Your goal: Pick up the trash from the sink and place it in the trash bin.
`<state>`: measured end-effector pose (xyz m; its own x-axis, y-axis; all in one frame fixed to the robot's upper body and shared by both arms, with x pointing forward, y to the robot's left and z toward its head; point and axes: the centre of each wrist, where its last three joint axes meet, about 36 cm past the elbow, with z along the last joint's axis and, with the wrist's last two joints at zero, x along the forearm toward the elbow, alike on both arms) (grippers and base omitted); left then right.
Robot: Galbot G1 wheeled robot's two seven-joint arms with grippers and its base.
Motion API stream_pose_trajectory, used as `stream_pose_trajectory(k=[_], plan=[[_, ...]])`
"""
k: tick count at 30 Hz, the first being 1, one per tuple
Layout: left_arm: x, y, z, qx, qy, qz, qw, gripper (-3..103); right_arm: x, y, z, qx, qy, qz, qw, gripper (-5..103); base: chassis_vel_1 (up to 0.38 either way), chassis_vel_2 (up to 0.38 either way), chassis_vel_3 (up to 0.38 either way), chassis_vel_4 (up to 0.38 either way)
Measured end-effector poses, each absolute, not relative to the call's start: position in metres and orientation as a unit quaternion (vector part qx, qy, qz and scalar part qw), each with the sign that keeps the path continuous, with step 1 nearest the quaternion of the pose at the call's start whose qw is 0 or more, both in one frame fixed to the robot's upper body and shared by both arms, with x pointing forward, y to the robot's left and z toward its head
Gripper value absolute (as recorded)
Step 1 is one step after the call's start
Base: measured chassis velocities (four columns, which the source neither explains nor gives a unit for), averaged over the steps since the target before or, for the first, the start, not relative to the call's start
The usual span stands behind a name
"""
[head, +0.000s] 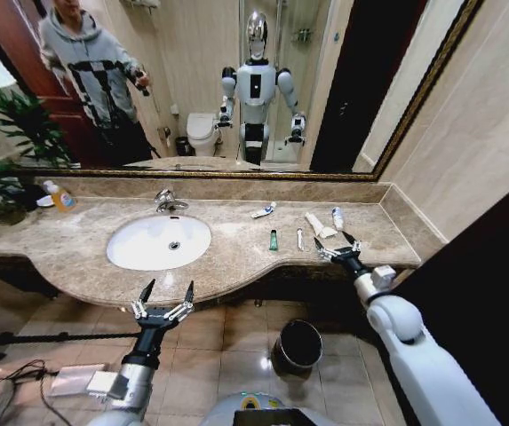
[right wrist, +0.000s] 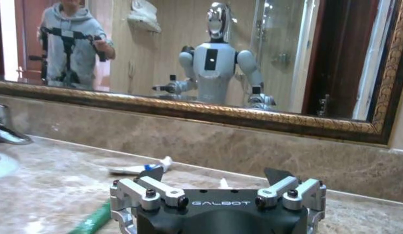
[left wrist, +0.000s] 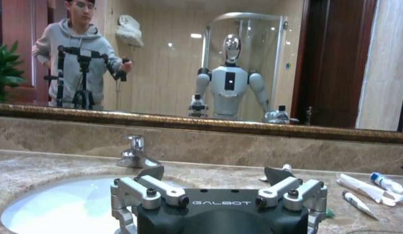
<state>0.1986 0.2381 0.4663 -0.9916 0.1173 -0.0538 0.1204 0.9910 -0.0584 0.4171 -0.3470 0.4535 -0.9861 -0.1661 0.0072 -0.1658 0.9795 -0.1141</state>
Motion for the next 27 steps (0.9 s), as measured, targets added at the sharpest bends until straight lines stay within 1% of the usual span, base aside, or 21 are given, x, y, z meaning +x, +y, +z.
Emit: stream_pose_trajectory(k=[3,6,13,21,22,23,24,25,27], plan=[[0.199,0.238,0.466,0.06,0.997,-0.031,0.025,100,0.431,-0.353,0.449,-0.082,0.995,-0.062,-0.003,100,0.0,0.0,0.0,0.0],[0.199,0.238,0.466,0.06,0.997,-0.031,0.025,100,0.456,-0.361,0.439,-0.084,0.994,-0.067,-0.01,100,0.0,0.0,0.0,0.0],[0.199,0.238,0.466,0.06,0.997,-0.031,0.025,100,0.491,-0.36,0.419,-0.086,0.994,-0.063,-0.034,100,0.0,0.0,0.0,0.0],[0.199,0.238,0.466,0.06,0.997,-0.031,0.025,100,0.509,-0.357,0.405,-0.087,0.993,-0.064,-0.047,100,0.0,0.0,0.0,0.0],[0.199,0.238,0.466,0.06,0.997,-0.031,0.025,100,0.512,-0.357,0.402,-0.086,0.993,-0.064,-0.052,103,0.0,0.0,0.0,0.0],[0.199,0.238,0.466,0.06,0.997,-0.031,0.025,100,0.517,-0.357,0.4,-0.084,0.993,-0.063,-0.056,99,0.0,0.0,0.0,0.0],[0.199,0.238,0.466,0.06,0.997,-0.031,0.025,100,0.517,-0.357,0.4,-0.084,0.993,-0.063,-0.056,99,0.0,0.0,0.0,0.0],[0.199,0.238,0.466,0.06,0.997,-0.031,0.025,100,0.52,-0.358,0.398,-0.082,0.993,-0.062,-0.057,97,0.0,0.0,0.0,0.0],[0.199,0.238,0.466,0.06,0.997,-0.031,0.025,100,0.524,-0.359,0.397,-0.08,0.993,-0.063,-0.058,86,0.0,0.0,0.0,0.0]])
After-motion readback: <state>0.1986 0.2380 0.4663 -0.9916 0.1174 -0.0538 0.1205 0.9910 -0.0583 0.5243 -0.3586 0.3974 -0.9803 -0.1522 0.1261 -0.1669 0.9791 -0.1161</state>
